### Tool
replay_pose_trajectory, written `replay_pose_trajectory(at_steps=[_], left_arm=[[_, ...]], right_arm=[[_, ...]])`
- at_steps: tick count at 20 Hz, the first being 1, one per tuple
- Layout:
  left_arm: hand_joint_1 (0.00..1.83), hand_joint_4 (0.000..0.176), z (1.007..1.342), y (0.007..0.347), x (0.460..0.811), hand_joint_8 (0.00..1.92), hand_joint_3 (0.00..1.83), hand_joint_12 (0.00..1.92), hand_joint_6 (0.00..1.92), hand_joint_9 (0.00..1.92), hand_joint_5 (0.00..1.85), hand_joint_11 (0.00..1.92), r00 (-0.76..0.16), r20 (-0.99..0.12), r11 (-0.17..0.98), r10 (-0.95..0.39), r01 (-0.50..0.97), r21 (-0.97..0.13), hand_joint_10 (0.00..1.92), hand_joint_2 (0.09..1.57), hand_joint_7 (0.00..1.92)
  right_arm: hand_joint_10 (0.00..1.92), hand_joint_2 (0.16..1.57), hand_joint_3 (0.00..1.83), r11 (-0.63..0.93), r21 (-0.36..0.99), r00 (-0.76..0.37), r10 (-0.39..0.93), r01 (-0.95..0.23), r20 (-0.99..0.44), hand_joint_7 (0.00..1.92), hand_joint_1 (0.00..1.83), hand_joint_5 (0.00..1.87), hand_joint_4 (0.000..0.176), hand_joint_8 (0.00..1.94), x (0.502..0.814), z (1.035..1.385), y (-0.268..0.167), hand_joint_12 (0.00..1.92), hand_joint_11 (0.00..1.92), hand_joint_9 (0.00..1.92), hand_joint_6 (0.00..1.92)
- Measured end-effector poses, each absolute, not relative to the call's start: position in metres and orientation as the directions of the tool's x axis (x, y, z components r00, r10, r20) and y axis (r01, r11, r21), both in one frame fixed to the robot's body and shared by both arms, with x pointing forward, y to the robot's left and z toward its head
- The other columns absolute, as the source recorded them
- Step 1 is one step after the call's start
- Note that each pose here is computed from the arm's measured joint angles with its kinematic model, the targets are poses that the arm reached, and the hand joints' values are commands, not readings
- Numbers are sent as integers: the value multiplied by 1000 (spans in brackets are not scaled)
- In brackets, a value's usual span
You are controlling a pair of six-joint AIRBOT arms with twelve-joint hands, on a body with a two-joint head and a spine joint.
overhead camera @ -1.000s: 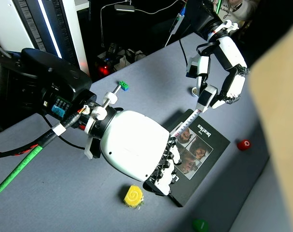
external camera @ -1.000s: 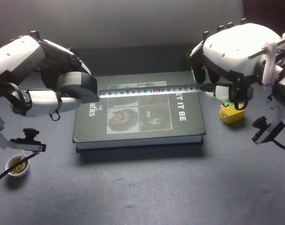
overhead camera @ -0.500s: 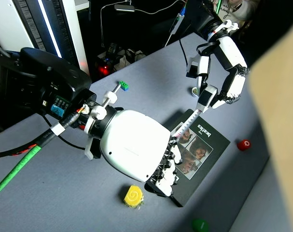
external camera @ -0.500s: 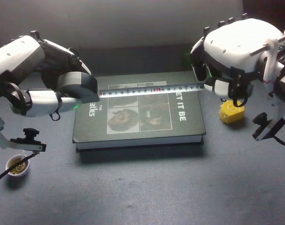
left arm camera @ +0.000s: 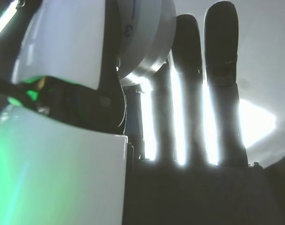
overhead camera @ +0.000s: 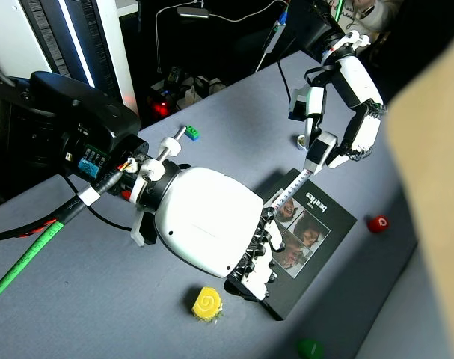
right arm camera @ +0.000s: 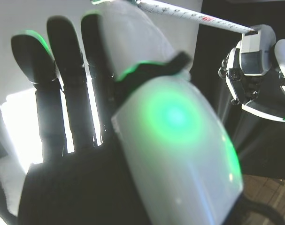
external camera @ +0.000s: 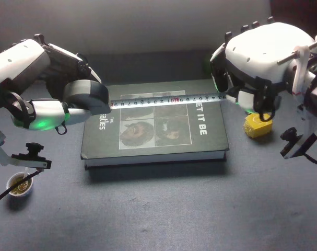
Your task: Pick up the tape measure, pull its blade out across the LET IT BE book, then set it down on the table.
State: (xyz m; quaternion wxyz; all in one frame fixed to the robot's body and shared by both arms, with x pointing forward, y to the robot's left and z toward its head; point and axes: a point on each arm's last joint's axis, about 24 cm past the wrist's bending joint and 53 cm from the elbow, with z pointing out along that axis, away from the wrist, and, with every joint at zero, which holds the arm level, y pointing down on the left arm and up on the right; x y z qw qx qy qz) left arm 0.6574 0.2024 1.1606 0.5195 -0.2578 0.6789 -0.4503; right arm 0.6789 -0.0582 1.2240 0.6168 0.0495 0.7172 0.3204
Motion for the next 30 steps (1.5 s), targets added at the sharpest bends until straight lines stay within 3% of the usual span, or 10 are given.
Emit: replay_pose_trajectory(at_steps=[3,4,6,7,8,9,11,12,16,30], left_arm=[[1377,0,1161,202,657,924,0,1071,668,857,1054,819,-327,-474,462,-818,118,-879,1318,1101,1032],[1378,0,1161,202,657,924,0,1072,668,857,1054,818,-327,-474,462,-818,118,-879,1318,1101,1032],[1378,0,1161,202,657,925,0,1072,668,858,1054,819,-327,-474,462,-818,118,-879,1318,1101,1031],[1378,0,1161,202,657,924,0,1073,668,861,1052,820,-327,-474,462,-818,118,-879,1317,1101,1031],[1378,0,1161,202,657,920,0,1073,671,859,1047,820,-327,-474,462,-818,118,-879,1316,1100,1040],[1378,0,1161,202,657,918,0,1073,672,858,1044,820,-327,-474,462,-818,118,-879,1316,1100,1044],[1378,0,1161,202,657,918,0,1073,672,857,1044,820,-328,-474,462,-818,118,-879,1316,1100,1045],[1378,0,1160,202,657,916,0,1072,671,858,1044,817,-328,-473,461,-818,118,-880,1316,1100,1045],[1378,0,1160,203,658,917,0,1072,668,858,1045,817,-327,-454,445,-829,107,-889,1317,1100,1046],[1379,0,1156,206,658,910,0,1082,671,859,1046,813,-324,-433,429,-841,87,-899,1315,1099,1047]], right_arm=[[1538,1225,4,790,522,-238,466,-321,-852,854,1337,640,0,1252,679,1222,-59,1493,578,691,1299],[1115,1267,0,791,521,-239,465,-321,-853,844,1197,553,0,1393,679,1221,-59,1470,477,634,1394],[1041,1269,0,791,521,-240,464,-321,-853,842,1191,547,0,1395,679,1221,-58,1458,451,632,1413],[977,1231,0,791,521,-240,464,-322,-853,772,1275,554,0,1363,678,1221,-58,1443,402,596,831],[831,1179,0,791,521,-240,464,-322,-853,643,1124,664,0,841,678,1221,-58,1383,360,566,321],[772,1166,0,791,521,-240,464,-321,-852,691,1081,699,0,557,678,1221,-58,1364,353,572,214],[725,1162,0,792,519,-237,463,-321,-854,737,1073,716,0,404,679,1222,-59,1342,356,583,139],[651,1159,0,792,519,-238,463,-321,-854,779,1066,713,0,225,679,1221,-58,1320,350,594,43],[578,1143,0,794,515,-237,459,-322,-856,816,1078,721,0,123,679,1221,-59,1310,336,599,9],[539,1150,2,788,524,-223,475,-323,-851,816,1089,704,0,77,681,1231,-61,1271,315,608,6]])
